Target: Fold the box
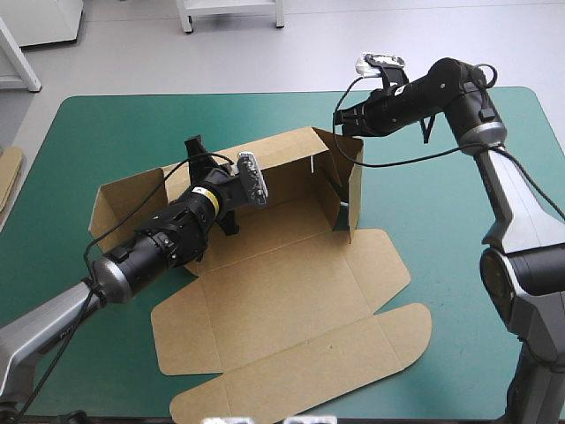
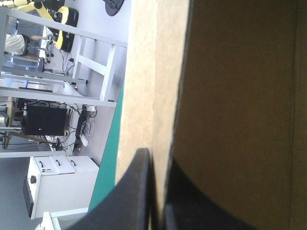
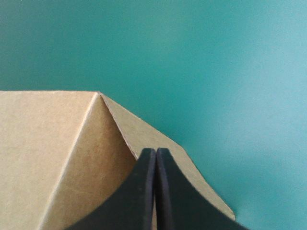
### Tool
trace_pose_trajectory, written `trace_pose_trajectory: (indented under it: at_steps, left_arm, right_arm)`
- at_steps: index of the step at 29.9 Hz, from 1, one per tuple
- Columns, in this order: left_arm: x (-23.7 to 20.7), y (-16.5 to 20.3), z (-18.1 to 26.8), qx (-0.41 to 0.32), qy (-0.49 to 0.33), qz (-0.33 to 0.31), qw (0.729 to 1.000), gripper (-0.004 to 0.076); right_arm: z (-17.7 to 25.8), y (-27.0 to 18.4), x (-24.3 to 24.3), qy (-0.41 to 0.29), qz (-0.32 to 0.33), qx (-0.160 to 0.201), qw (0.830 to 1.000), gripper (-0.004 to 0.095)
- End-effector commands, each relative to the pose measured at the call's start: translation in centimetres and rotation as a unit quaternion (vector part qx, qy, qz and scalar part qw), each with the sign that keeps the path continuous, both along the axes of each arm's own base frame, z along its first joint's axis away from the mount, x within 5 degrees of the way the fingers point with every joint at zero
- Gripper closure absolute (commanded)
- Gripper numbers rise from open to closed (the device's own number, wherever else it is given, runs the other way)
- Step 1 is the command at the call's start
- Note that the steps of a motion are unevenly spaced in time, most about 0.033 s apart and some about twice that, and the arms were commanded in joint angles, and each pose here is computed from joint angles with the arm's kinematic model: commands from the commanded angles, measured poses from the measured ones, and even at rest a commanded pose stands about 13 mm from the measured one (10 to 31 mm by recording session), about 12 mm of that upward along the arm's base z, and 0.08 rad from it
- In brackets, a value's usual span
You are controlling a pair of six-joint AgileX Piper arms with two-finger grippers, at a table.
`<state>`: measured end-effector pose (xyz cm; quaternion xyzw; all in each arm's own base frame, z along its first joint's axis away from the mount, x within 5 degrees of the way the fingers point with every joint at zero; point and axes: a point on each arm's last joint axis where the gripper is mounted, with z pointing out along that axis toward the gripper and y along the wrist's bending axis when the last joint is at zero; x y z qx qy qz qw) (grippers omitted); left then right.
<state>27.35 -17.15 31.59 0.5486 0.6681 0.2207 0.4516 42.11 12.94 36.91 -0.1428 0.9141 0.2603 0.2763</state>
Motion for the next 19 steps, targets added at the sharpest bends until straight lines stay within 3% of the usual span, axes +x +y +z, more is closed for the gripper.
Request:
trace_pose_trajectory:
  at_steps: [1,14,19]
  left_arm:
    - [-0.4,-0.3,0.7,-0.057,0.012,0.010,0.998,0.0732]
    - [-0.4,-0.3,0.7,-0.058,0.011,0.007,0.998,0.0732]
    - [-0.4,-0.3,0.7,-0.057,0.010,0.006,0.998,0.0732]
  right_arm:
    - [0.6,-0.3,-2.2,0.022,0.034,-0.020,0.999,0.0921]
    - [-0.6,-1.0,-4.0,0.029,0.060,-0.056,0.996,0.0921]
    - [-0.5,-1.8,-4.1,0.020,0.051,-0.096,0.994,0.0921]
